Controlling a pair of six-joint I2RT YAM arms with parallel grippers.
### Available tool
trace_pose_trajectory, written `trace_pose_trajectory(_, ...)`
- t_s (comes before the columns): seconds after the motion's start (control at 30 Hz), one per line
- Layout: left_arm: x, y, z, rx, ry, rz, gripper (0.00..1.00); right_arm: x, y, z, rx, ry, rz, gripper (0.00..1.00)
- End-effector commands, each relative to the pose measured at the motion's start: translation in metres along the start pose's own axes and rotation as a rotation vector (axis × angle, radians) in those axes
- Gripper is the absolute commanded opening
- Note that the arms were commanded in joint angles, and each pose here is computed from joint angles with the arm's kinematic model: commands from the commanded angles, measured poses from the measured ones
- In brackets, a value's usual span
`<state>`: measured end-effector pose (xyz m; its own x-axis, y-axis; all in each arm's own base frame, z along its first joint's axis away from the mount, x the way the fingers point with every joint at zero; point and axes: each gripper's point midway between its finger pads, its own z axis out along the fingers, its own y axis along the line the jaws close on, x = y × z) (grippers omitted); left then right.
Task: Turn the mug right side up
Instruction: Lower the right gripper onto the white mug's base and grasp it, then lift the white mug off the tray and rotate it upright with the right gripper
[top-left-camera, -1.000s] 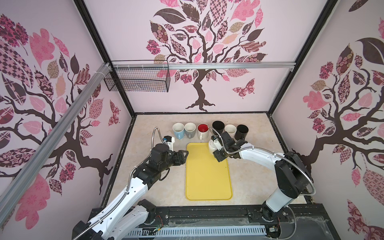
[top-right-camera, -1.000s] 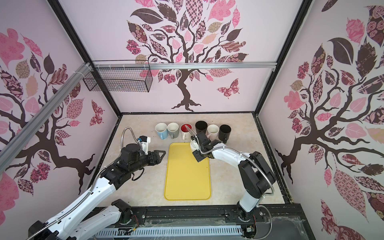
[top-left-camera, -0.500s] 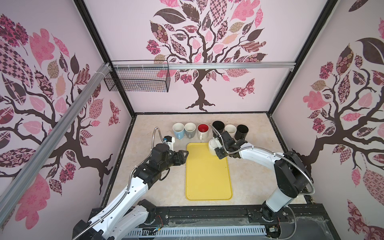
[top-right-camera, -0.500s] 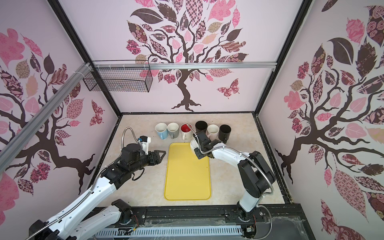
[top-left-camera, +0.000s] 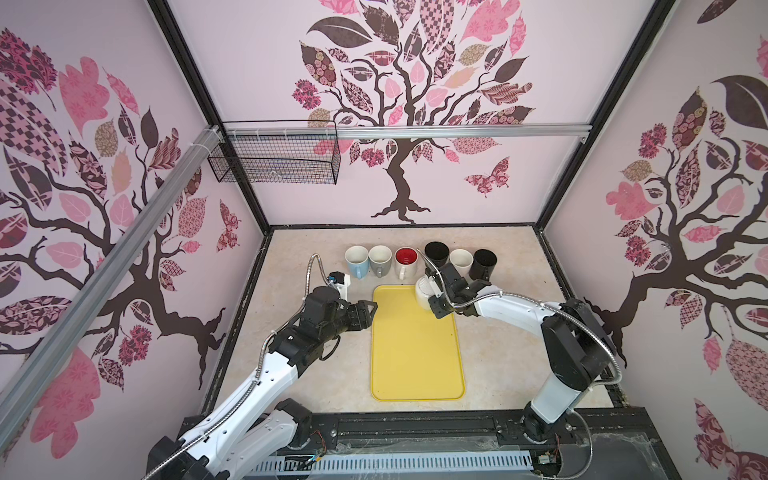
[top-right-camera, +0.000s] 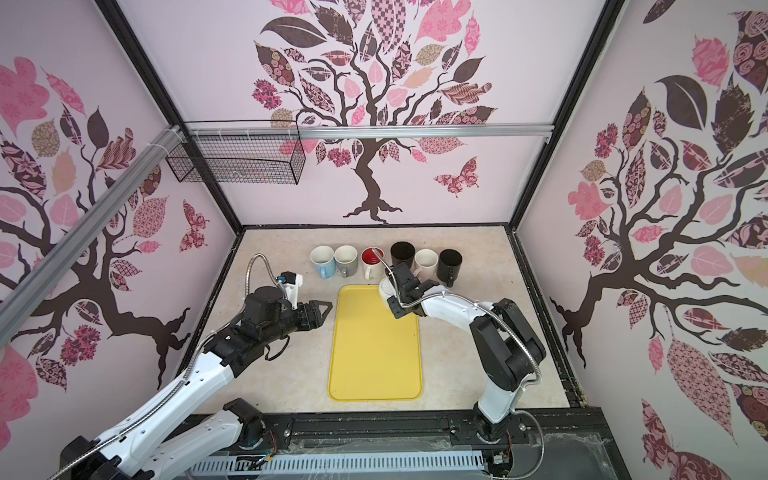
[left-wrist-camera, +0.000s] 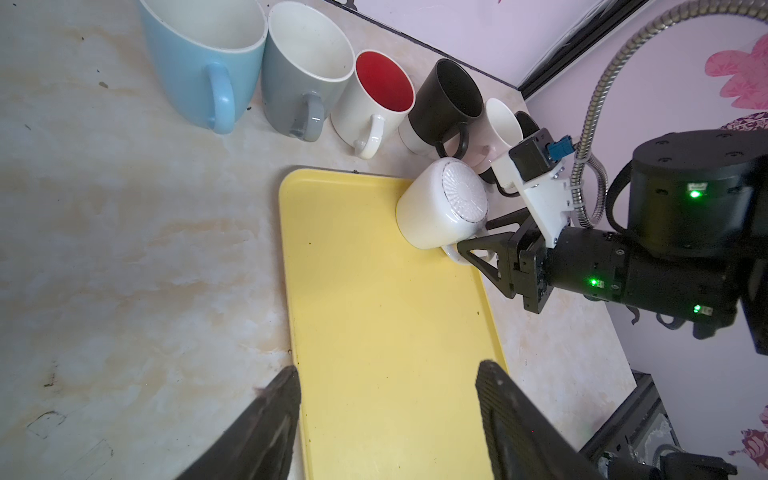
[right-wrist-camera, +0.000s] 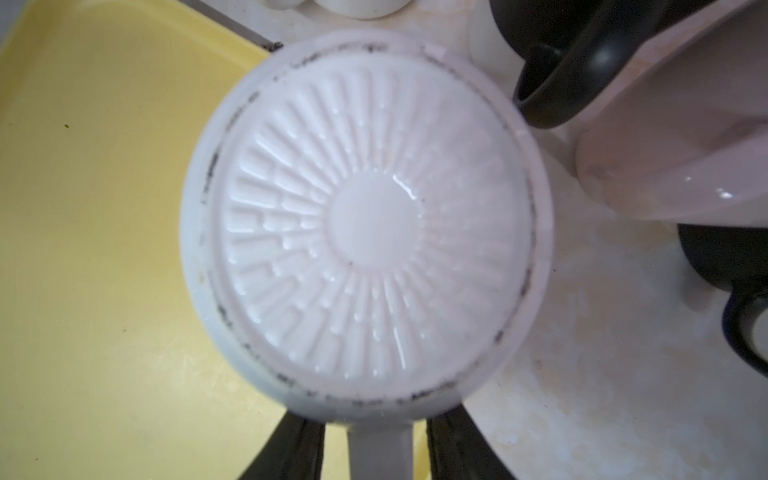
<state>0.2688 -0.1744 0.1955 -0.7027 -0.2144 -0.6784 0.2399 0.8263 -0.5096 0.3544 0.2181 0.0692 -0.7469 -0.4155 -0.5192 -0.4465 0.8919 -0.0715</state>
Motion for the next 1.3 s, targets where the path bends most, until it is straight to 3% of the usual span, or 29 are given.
trace_pose_trajectory(0.0,0.001,0.005,0.004,-0.017,-0.006,0.002,0.70,0.002,-0.001,0.006,0.010,0.000,0.007,0.39)
trace_pose_trajectory(0.13,0.000,0.005,0.004,-0.017,-0.007,0.003,0.70,0.001,-0.001,0.007,0.014,-0.007,0.011,0.34)
trace_pose_trajectory(0.5,0.002,0.006,0.006,-0.017,0.002,0.000,0.70,-0.003,-0.004,0.003,0.023,-0.059,0.026,0.00)
trace_pose_trajectory(0.9,0.006,0.000,0.000,0.012,0.014,-0.018,0.70,-0.025,0.003,-0.035,-0.018,-0.214,0.080,0.00)
trace_pose_trajectory(1.27,0.003,-0.003,-0.017,0.022,-0.008,-0.022,0.69,-0.054,0.034,-0.095,-0.038,-0.375,0.035,0.00)
